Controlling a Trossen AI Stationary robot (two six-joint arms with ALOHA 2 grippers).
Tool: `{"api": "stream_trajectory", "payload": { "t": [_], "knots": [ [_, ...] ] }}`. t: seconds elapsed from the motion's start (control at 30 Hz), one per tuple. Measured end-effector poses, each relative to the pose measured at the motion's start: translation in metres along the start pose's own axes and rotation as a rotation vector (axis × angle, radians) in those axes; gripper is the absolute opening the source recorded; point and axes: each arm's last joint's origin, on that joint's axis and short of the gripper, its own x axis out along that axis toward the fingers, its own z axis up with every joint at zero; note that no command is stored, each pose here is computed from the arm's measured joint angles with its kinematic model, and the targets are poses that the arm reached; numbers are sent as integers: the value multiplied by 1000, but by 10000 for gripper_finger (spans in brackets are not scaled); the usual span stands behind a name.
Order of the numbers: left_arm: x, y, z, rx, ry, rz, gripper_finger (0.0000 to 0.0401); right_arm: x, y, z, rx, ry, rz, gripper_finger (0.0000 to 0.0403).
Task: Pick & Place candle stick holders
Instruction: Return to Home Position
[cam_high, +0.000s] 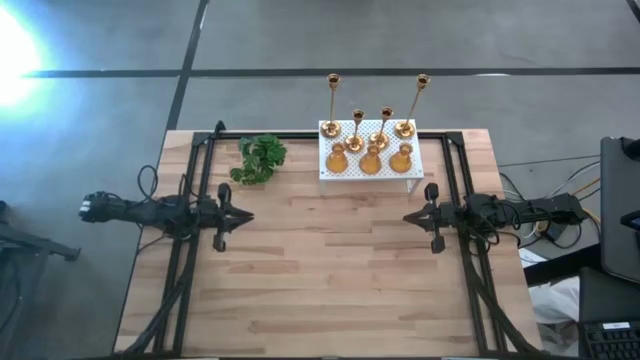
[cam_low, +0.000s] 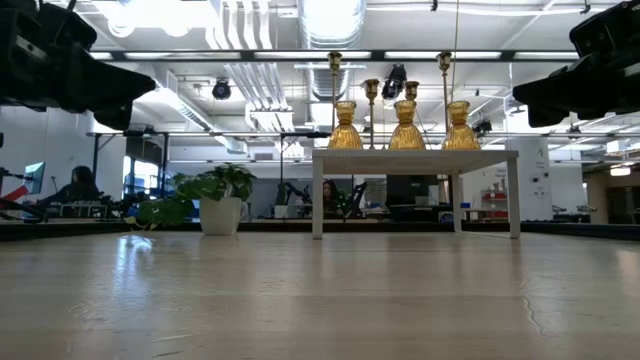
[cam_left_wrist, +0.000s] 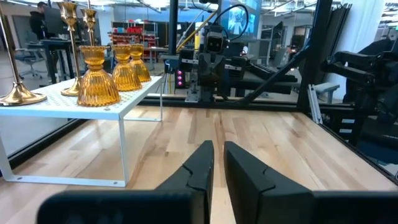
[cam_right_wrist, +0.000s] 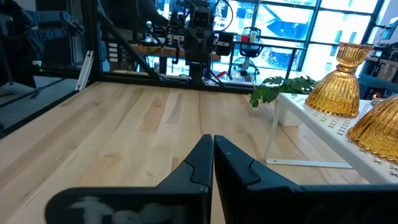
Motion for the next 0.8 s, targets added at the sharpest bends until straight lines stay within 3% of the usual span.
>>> {"api": "stream_trajectory", "payload": {
  "t": [0.8],
  "knots": [
    [0, 0, 0, -1, -5, 0, 39, 0, 0, 0, 0, 0, 0, 8]
  ]
}}
